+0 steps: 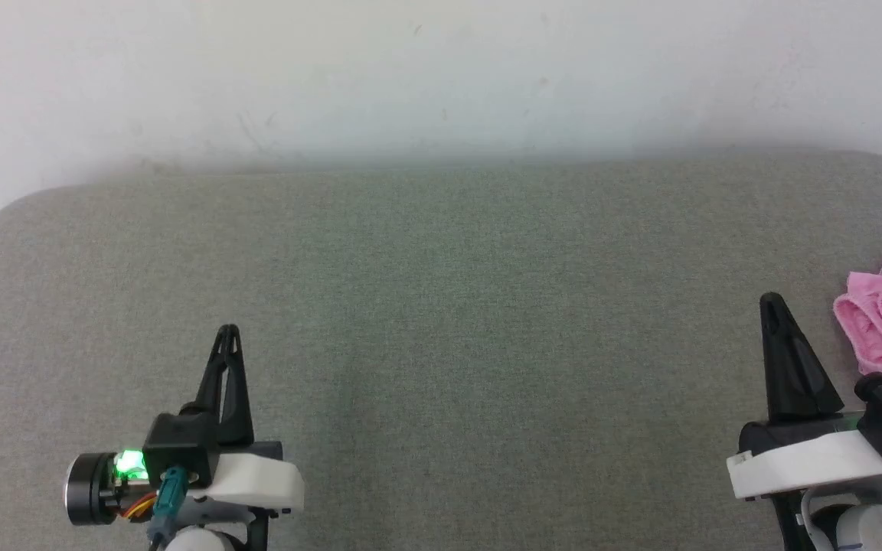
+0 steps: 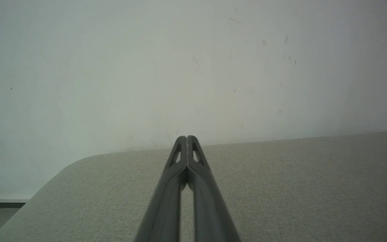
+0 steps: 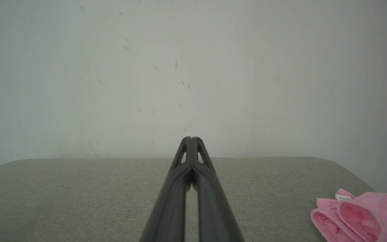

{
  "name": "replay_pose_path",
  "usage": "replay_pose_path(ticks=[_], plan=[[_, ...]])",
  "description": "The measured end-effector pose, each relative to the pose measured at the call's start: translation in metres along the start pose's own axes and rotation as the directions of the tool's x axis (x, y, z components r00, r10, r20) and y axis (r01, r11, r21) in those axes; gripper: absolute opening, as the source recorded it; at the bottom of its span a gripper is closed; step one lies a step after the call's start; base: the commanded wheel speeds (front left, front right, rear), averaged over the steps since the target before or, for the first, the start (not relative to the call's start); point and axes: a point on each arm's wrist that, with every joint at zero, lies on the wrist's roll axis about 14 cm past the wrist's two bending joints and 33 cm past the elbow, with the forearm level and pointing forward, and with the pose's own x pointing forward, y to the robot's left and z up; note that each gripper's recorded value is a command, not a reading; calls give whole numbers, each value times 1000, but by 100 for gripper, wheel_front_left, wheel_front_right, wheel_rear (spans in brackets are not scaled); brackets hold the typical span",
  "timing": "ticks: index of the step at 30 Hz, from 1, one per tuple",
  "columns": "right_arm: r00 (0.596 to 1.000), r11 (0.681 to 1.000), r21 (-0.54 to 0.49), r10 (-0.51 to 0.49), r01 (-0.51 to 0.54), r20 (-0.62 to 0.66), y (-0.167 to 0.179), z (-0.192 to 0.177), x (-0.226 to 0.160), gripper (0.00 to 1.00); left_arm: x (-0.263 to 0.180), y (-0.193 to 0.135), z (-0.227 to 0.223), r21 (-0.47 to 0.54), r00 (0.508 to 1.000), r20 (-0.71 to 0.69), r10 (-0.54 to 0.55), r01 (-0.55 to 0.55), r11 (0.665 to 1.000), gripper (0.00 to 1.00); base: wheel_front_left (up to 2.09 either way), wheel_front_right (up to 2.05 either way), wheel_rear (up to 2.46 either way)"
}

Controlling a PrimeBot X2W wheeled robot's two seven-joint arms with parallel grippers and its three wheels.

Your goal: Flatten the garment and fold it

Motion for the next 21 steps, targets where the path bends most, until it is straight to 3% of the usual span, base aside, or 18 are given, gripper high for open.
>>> replay_pose_path(ticks=[21], plan=[[999,1000,-28,12,-13,-44,3,-5,-1,0,1,-3,-3,-17,999,-33,-17,16,1000,0,0,0,0]])
